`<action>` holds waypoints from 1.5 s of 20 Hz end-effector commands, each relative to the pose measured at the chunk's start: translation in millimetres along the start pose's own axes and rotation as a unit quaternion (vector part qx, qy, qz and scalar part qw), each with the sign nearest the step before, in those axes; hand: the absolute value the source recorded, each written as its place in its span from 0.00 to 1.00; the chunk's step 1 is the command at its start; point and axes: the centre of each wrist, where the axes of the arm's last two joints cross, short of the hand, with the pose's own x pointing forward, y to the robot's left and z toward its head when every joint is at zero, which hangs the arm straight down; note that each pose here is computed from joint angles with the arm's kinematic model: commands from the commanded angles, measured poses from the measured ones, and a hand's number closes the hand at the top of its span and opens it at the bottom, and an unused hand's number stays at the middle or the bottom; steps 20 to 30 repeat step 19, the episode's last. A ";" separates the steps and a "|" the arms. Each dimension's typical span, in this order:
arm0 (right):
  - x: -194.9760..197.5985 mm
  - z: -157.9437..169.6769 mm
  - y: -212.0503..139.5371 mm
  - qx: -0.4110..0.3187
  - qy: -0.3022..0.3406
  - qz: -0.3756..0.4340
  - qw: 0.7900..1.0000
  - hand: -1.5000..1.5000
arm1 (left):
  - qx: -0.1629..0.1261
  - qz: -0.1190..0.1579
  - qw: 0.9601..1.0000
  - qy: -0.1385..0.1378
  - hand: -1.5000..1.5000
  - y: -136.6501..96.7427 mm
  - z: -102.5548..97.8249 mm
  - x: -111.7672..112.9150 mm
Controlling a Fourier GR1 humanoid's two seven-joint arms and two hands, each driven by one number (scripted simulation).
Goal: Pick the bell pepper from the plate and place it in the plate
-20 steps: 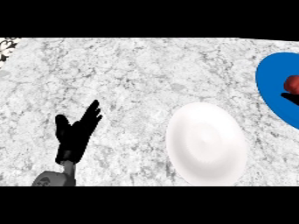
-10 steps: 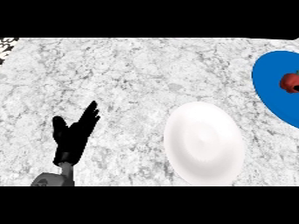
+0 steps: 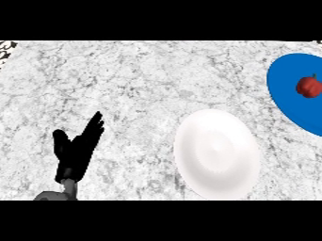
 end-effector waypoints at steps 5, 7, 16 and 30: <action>-2.5 39.4 -49.7 0.080 0.007 -0.001 0.997 0.00 | 0.013 -0.001 1.000 0.008 0.50 7.6 -3.8 -0.5; -2.8 40.9 -50.6 0.073 0.001 0.025 0.997 0.00 | 0.011 0.006 1.000 0.016 0.50 5.1 0.5 -16.0; -22.3 79.0 -63.8 0.085 0.012 0.057 0.995 0.00 | 0.011 0.004 1.000 0.016 0.50 13.3 5.5 -11.1; -22.1 93.4 -76.6 0.092 0.014 0.058 0.994 0.00 | 0.013 0.005 1.000 0.014 0.50 10.5 4.2 -12.3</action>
